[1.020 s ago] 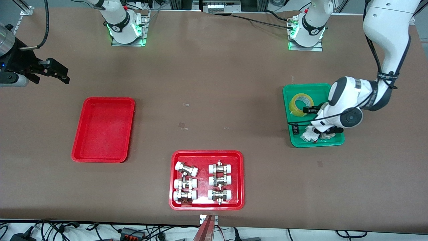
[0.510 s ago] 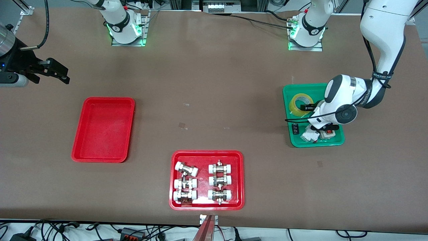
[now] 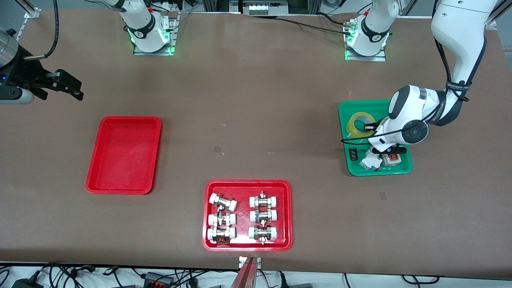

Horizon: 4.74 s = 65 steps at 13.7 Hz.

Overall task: Left arm passes tape to right arm into tray
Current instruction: 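Grasp the yellow tape roll with the left gripper and lift it, then carry the tape with the left gripper while the right gripper reaches toward it, then grasp the tape with the right gripper beside the left gripper, then carry the tape to the red tray with the right gripper while the left gripper withdraws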

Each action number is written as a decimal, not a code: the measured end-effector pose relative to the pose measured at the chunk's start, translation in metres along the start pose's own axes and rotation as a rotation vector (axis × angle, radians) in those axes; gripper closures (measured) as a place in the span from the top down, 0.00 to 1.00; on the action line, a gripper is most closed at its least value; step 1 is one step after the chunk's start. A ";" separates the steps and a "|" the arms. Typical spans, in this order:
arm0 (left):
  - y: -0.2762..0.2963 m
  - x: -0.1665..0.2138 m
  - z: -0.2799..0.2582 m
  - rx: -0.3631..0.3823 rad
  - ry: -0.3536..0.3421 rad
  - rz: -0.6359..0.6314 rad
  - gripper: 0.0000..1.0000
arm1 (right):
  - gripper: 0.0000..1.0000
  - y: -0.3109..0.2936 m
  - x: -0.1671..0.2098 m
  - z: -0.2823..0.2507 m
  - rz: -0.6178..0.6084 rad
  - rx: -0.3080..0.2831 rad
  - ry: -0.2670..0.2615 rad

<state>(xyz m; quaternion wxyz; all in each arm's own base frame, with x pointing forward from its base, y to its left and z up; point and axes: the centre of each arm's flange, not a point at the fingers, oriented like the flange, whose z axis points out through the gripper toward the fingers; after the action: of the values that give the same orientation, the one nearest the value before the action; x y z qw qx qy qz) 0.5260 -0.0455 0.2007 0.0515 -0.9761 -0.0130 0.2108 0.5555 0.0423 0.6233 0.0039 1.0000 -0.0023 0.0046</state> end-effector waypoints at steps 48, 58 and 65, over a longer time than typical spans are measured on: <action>0.385 -0.024 -0.234 -0.934 -0.051 -0.591 0.21 | 1.00 -0.242 0.088 0.222 -0.073 0.779 0.023; 0.384 -0.020 -0.236 -0.943 -0.049 -0.593 0.21 | 0.59 -0.246 0.091 0.224 -0.146 0.784 0.058; 0.311 0.003 -0.269 -0.870 -0.052 -0.379 0.70 | 0.56 -0.246 0.096 0.210 -0.098 0.794 0.065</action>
<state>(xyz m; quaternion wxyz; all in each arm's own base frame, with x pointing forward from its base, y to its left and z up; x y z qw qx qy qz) 0.6408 -0.3805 0.4107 -0.3247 -0.8820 -0.2792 0.1969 0.6549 0.2859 0.4119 -0.3824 0.9220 0.0476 0.0365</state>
